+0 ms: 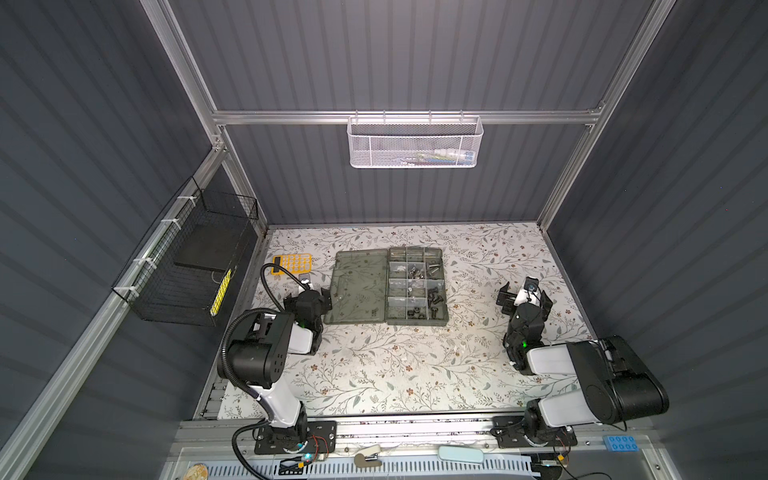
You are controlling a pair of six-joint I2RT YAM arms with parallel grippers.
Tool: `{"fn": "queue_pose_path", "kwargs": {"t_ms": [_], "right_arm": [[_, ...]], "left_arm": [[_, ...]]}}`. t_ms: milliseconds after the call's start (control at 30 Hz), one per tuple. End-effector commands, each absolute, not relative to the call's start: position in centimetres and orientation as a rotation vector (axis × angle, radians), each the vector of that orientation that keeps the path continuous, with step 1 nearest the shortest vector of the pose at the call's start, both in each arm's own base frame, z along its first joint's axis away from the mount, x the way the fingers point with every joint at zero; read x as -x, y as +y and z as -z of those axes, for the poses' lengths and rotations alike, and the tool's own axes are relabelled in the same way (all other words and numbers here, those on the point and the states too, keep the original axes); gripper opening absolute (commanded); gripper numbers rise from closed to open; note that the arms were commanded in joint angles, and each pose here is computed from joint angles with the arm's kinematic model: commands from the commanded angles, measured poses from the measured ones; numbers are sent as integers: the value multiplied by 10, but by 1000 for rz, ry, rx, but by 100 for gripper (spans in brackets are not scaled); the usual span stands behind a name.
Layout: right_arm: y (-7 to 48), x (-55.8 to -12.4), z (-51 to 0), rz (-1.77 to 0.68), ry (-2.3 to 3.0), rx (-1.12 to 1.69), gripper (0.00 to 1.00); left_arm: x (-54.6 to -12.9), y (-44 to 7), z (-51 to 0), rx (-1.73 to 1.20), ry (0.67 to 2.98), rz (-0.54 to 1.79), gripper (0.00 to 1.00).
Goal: Sort the screws and nuts into containers
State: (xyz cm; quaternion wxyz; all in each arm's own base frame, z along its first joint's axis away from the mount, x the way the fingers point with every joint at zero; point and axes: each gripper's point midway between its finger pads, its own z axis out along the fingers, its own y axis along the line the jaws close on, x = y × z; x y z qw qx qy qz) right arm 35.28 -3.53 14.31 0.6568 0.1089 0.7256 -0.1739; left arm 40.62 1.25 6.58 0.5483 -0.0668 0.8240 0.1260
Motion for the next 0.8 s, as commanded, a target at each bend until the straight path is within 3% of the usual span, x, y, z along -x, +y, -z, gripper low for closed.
{"fn": "queue_pose_path", "kwargs": {"t_ms": [0,167,300,767], "right_arm": [[-30,-349,-153,360,1582,-222,99],[-31,-352,-150,327,1602,-212,99],[-33,-363,-132,164,1680,-184,99],[-50,-377,-122,154,1765,-269,99]], "left_arm": [[-408,15,-70,155,1931,-303,100],[-408,15,-70,155,1931,-303,100],[-408,15,-70,156,1930,-303,100],[-408,15,-70,155,1931,-303,100]]}}
